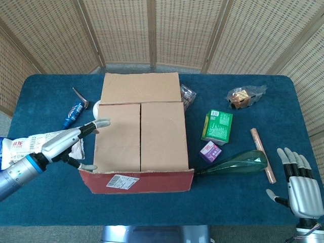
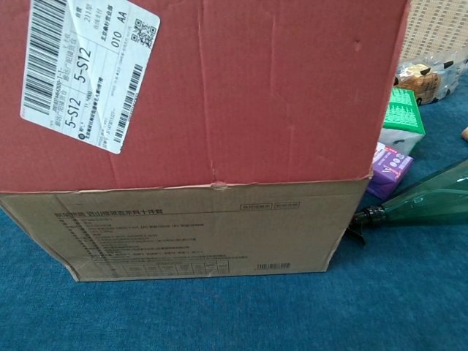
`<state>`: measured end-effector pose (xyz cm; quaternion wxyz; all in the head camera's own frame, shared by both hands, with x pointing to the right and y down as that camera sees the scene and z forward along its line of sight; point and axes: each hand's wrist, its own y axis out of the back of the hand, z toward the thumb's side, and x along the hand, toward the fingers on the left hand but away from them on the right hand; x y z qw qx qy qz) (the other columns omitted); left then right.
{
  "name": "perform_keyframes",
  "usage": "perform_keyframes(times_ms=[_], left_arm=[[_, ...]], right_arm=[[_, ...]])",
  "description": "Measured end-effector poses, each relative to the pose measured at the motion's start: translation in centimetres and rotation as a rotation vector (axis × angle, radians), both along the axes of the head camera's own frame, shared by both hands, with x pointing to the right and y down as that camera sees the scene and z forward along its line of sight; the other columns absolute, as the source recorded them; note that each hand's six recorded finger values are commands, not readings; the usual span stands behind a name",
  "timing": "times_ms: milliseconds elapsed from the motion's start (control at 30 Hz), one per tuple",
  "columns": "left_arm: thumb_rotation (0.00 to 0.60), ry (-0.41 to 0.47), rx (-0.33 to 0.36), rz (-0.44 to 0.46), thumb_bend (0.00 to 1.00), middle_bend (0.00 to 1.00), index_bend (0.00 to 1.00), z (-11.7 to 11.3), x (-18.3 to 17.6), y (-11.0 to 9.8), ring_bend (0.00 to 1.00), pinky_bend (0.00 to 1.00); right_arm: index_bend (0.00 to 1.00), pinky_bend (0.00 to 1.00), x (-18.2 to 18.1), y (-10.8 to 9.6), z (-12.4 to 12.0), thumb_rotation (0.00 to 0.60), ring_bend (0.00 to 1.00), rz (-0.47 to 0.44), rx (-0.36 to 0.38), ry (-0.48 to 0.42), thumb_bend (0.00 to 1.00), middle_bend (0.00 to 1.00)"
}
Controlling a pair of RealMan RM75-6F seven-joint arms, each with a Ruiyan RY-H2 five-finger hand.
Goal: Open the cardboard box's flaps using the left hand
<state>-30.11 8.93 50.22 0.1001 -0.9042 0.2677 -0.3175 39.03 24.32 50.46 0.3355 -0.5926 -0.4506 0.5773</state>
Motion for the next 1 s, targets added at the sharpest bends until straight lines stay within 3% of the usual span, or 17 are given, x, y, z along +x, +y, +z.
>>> perform_keyframes(times_ms=[200,400,800,1000], left_arm=[[0.600,0.056,-0.046,0.056,0.00,0.00,0.01,-0.5,0.4,1.3,0.00,0.18],[0.600,0.087,-0.059,0.171,0.00,0.00,0.02,-1.3,1.5,3.7,0.00,0.18],[0.600,-0.013,0.016,0.312,0.00,0.00,0.02,0.3,2.7,6.7,0.00,0.18],[0.600,-0.045,0.082,0.324,0.00,0.00,0.01,1.3,3.1,6.7,0.00,0.16]], right_arm=[[0.00,0.00,0.0,0.0,0.0,0.600,0.00,0.000,0.000,0.002,0.00,0.00],[0.00,0.00,0.0,0.0,0.0,0.600,0.00,0.002,0.001,0.001,0.00,0.00],[0.00,0.00,0.1,-0.1,-0.2,0.600,0.00,0.006,0.005,-0.004,0.00,0.00],[0.00,0.00,0.1,-0.1,-0.1,0.600,0.00,0.006,0.003,-0.006,0.00,0.00]])
